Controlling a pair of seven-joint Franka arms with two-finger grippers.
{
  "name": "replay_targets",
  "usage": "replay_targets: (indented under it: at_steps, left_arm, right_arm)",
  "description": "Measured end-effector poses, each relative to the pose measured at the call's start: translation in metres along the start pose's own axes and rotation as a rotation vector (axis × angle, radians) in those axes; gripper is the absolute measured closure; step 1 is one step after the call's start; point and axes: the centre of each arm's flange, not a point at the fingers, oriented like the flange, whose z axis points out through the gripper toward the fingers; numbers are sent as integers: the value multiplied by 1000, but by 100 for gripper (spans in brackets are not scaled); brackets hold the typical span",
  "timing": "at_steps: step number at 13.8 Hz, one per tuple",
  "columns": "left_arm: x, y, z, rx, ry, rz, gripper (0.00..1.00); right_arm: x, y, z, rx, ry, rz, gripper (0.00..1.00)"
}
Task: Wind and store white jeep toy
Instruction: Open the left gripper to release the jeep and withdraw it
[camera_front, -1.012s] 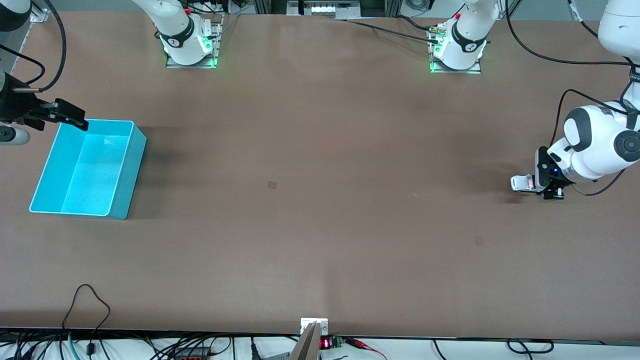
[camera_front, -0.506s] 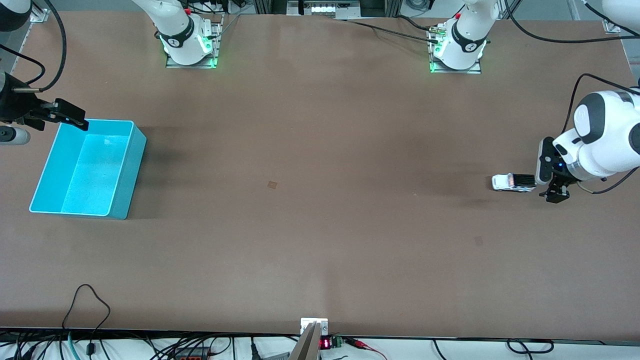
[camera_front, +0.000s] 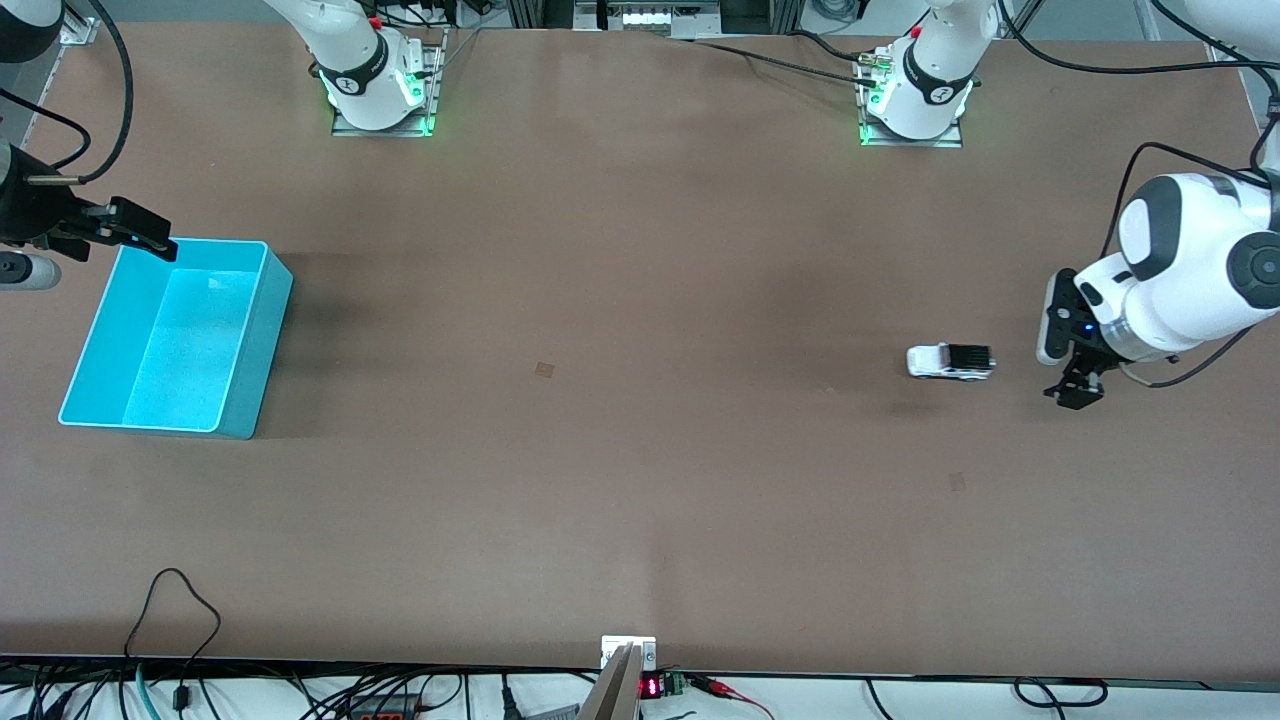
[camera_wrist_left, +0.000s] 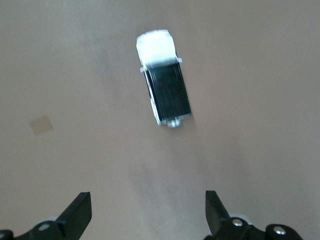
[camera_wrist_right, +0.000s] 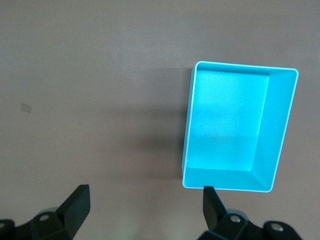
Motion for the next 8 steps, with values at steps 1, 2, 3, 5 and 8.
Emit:
replay_targets:
  at_steps: [1,2,3,5,8]
  left_arm:
    - [8,-3,0,1,1,6,0]
    - [17,-7,-1,1,0,2,0]
    - [25,-10,-1,2,-1,-7,0]
    - [43,-16,-3,5,0,-43,0]
    - [76,-28,-12,29,53,-180,0]
  right_arm:
    - [0,0,0,0,0,0,0]
    - [0,0,0,0,0,0,0]
    - [0,0,0,0,0,0,0]
    - [0,0,0,0,0,0,0]
    - [0,0,0,0,0,0,0]
